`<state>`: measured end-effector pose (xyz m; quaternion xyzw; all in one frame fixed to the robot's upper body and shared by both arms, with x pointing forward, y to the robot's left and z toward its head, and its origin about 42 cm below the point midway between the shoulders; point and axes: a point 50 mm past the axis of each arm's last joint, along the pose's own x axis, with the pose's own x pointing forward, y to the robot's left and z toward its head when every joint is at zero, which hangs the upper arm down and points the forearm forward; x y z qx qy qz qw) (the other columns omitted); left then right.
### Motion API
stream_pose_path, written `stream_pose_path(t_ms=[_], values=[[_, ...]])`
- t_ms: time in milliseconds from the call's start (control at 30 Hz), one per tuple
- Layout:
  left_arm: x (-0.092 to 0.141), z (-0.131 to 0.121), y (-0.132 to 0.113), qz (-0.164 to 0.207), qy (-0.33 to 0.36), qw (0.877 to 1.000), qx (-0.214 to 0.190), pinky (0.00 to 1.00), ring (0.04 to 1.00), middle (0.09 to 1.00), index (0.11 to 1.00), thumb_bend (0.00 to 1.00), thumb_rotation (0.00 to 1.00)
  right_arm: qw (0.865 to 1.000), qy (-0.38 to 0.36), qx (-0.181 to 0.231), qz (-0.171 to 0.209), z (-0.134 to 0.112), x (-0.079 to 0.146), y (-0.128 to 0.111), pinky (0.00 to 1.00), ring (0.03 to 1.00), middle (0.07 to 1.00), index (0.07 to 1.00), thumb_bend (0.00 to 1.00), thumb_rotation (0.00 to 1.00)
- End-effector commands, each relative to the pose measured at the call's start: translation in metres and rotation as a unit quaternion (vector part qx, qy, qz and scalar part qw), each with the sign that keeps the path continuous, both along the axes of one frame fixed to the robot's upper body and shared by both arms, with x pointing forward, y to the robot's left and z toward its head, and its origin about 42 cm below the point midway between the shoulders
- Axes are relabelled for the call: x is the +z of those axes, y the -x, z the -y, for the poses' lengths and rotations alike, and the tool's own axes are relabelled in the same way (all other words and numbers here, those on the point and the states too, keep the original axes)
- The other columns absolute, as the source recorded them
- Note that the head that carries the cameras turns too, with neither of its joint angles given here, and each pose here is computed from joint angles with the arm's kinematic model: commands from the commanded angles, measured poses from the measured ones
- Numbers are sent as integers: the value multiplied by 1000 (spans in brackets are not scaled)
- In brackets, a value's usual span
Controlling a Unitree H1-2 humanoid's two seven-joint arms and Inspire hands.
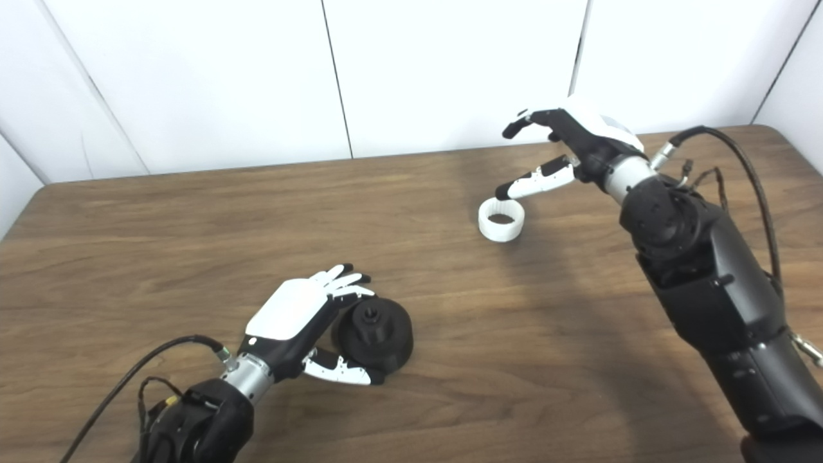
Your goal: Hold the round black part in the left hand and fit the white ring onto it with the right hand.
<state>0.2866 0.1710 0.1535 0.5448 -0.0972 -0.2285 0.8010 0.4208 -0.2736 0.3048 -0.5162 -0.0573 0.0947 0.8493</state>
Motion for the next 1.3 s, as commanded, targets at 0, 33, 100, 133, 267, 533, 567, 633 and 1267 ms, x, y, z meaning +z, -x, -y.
stream_pose_path(t_ms=[0, 33, 100, 133, 267, 533, 567, 633, 1267], values=[[-10, -8, 3, -18, -35, 999, 4, 950, 982, 915, 684, 768, 440, 999, 14, 14, 36, -7, 26, -7, 783, 906, 881, 726, 868, 325], [-10, -7, 3, -18, -34, 999, 5, 950, 983, 915, 685, 767, 440, 999, 18, 14, 30, -8, 25, -8, 789, 911, 883, 730, 864, 328], [-10, -7, 4, -19, -33, 999, 5, 949, 983, 915, 685, 768, 438, 999, 22, 16, 22, -9, 23, -10, 793, 915, 887, 734, 857, 327], [-10, -7, 4, -18, -32, 999, 5, 949, 982, 915, 685, 769, 434, 999, 24, 17, 18, -9, 20, -12, 788, 912, 887, 731, 852, 310], [-10, -8, 4, -17, -29, 999, 6, 946, 980, 912, 680, 772, 421, 999, 41, 12, 3, -11, 10, -18, 780, 910, 890, 740, 842, 321], [-8, -9, 5, -19, -28, 999, 8, 961, 986, 918, 687, 762, 420, 998, 58, 3, -22, -11, -9, -26, 823, 928, 899, 746, 850, 346], [-7, -9, 5, -20, -28, 999, 9, 963, 987, 919, 687, 762, 419, 998, 60, 2, -25, -10, -12, -26, 826, 929, 898, 746, 850, 344], [-7, -9, 5, -20, -27, 999, 8, 965, 988, 920, 687, 763, 416, 998, 62, 1, -28, -9, -15, -28, 835, 931, 894, 747, 845, 342], [-5, -8, 9, -16, -24, 1000, 11, 953, 985, 918, 688, 761, 407, 997, 57, -6, -53, -7, -38, -33, 842, 944, 907, 748, 841, 350]])
